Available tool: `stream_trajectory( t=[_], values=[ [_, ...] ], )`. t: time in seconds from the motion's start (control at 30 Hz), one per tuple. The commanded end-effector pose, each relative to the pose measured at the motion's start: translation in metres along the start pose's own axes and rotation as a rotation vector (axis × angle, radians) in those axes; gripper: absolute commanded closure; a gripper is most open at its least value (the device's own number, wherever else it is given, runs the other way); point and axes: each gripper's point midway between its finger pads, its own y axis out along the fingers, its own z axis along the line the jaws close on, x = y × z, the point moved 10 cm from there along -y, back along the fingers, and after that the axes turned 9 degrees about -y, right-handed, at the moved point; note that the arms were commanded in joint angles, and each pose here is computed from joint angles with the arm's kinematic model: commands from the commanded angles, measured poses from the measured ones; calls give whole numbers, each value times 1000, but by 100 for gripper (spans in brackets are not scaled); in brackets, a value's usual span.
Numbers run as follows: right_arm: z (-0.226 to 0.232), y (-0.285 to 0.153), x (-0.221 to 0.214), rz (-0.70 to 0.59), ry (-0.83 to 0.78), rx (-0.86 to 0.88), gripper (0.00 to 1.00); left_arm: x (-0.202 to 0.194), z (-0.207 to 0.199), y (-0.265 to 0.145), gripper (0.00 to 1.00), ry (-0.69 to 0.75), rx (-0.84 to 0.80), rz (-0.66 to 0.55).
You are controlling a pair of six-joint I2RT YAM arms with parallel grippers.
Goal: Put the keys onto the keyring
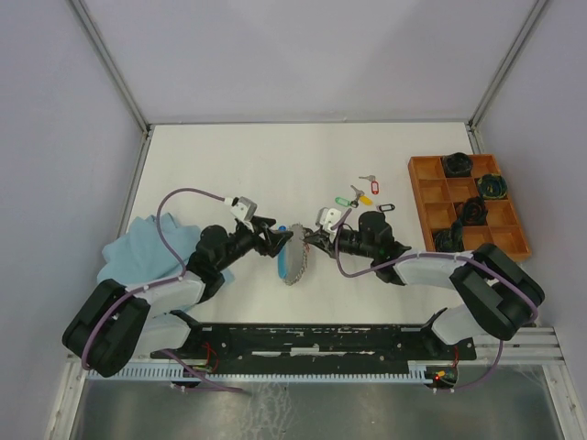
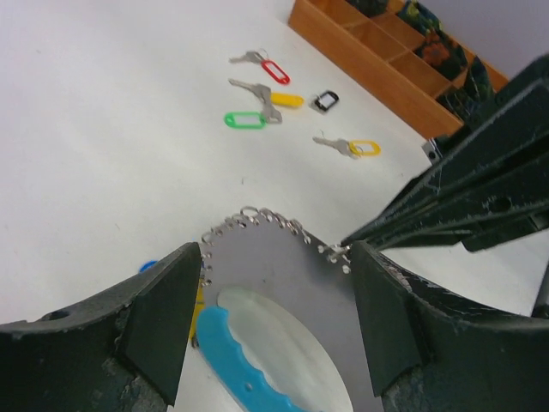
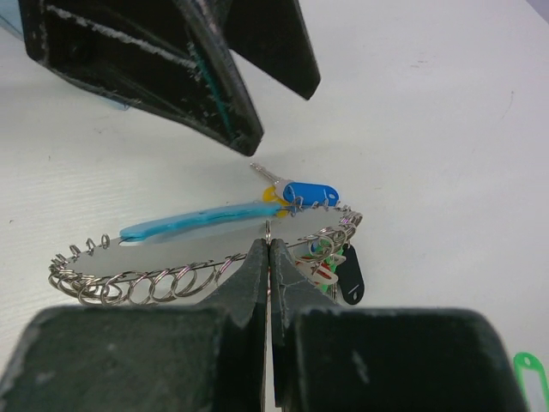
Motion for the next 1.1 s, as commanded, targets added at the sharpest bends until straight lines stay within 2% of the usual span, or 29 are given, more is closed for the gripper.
stream_trajectory(
  t=[0.0,0.07,0.13,0.57,0.73,1.07],
  values=[
    [-18,5,29,-89,-73,2,99,35,3,14,23,130,58,-128],
    [-20,6,32,-95,-75,9,99,30,1,15,22,203,-16,-55],
    [-21,7,34,-102,-78,19,99,22,0,14,22,229,-71,-31],
    [-26,15,39,-109,-102,92,99,5,0,-1,26,391,-204,-79],
    [-27,14,42,-101,-118,138,99,1,0,3,25,405,-242,-52],
    [-22,16,38,-100,-129,228,99,-6,0,1,32,494,-316,-73]
  ],
)
